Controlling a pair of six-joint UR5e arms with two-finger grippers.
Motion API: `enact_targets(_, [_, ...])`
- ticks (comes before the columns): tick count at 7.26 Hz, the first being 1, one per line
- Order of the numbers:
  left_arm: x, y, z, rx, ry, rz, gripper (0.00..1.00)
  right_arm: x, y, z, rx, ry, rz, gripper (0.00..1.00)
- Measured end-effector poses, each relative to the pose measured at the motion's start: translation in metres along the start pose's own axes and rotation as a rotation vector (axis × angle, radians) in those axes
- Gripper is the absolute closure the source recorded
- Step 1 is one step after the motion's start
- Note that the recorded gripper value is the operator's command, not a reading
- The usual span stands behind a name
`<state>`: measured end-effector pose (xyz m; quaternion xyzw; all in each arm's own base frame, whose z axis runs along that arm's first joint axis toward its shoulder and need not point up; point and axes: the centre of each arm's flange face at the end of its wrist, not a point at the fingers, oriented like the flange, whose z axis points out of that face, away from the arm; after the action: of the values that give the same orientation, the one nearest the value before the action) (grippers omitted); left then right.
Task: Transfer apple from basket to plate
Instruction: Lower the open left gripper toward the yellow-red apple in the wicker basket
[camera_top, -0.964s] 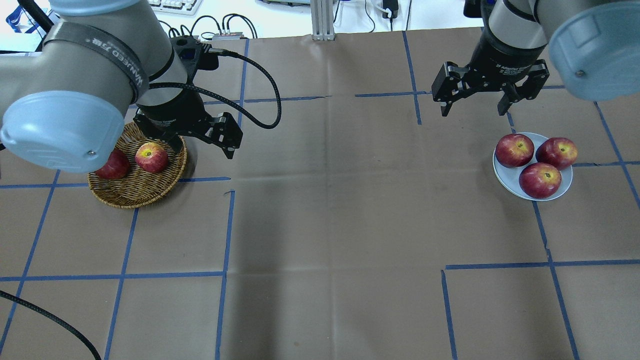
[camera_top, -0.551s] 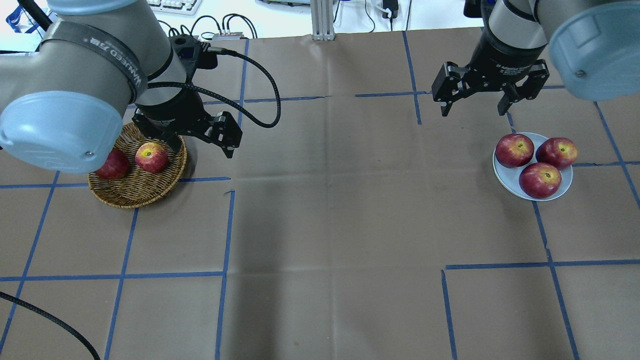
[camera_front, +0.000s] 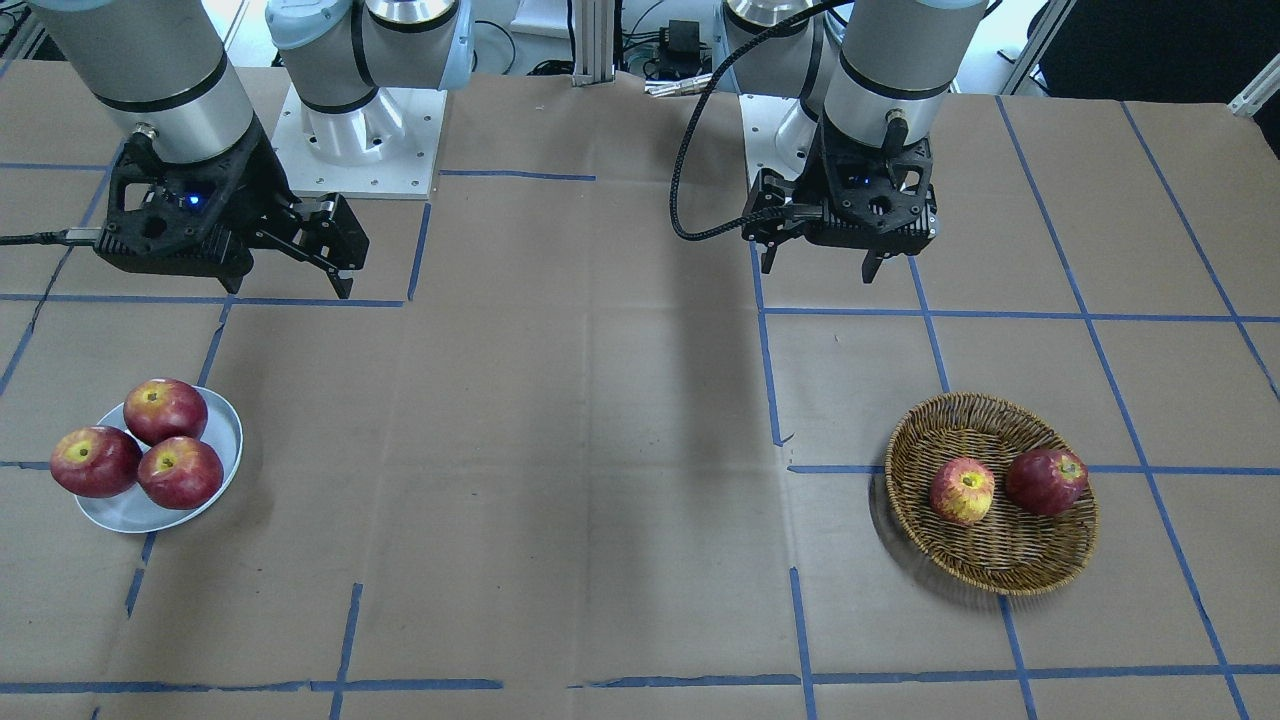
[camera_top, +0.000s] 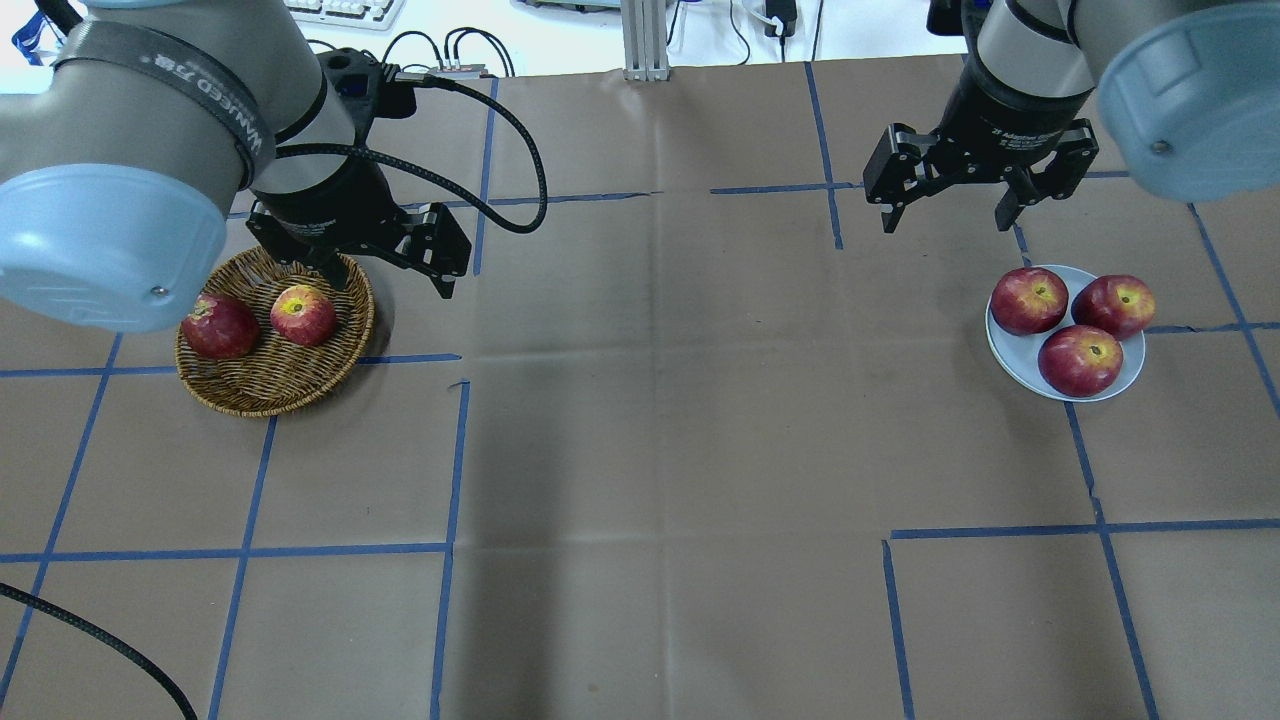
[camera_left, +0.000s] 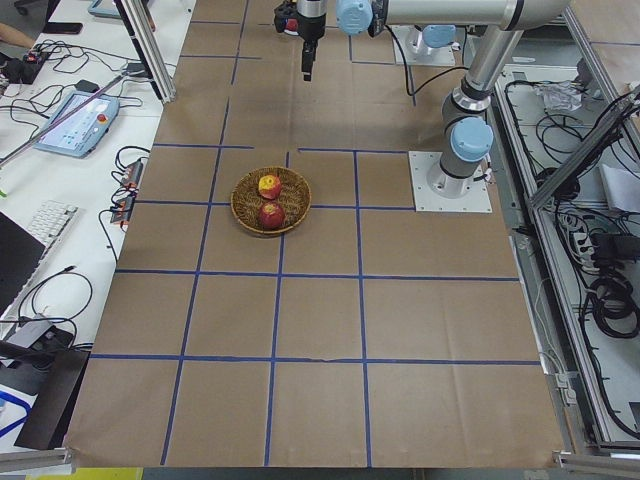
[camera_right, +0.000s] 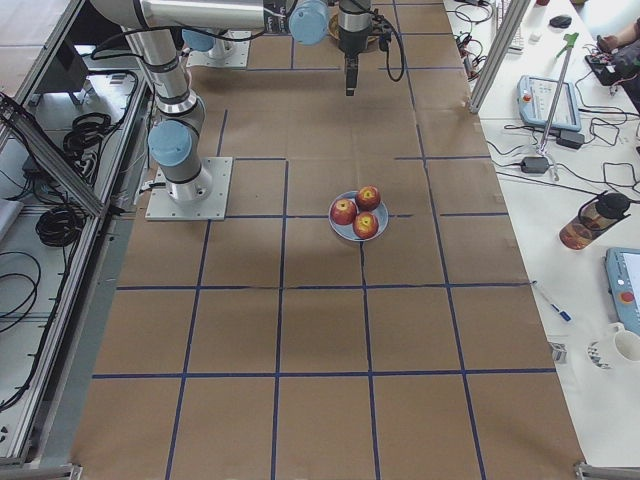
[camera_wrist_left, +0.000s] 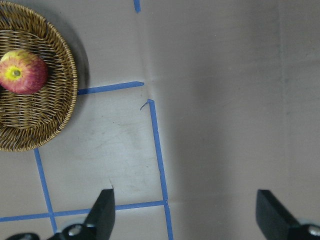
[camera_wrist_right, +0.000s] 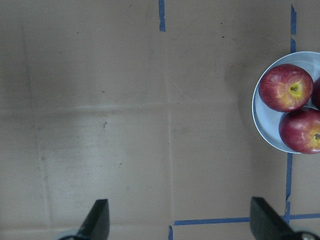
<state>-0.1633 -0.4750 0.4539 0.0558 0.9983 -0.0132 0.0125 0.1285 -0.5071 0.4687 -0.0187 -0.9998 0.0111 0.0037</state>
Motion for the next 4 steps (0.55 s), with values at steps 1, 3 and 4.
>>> enact_targets(1, [-0.013, -0.003, 0.011, -0.016, 0.002, 0.032, 0.01, 0.000, 0.000, 0.000, 0.000, 0.000, 0.000, 0.00])
enact_targets(3, [-0.061, -0.014, 0.041, -0.021, 0.009, 0.136, 0.01, 0.000, 0.000, 0.000, 0.000, 0.000, -0.001, 0.00])
enact_targets(4, [-0.089, -0.021, 0.062, -0.016, 0.007, 0.146, 0.01, 0.000, 0.000, 0.000, 0.000, 0.000, -0.001, 0.00])
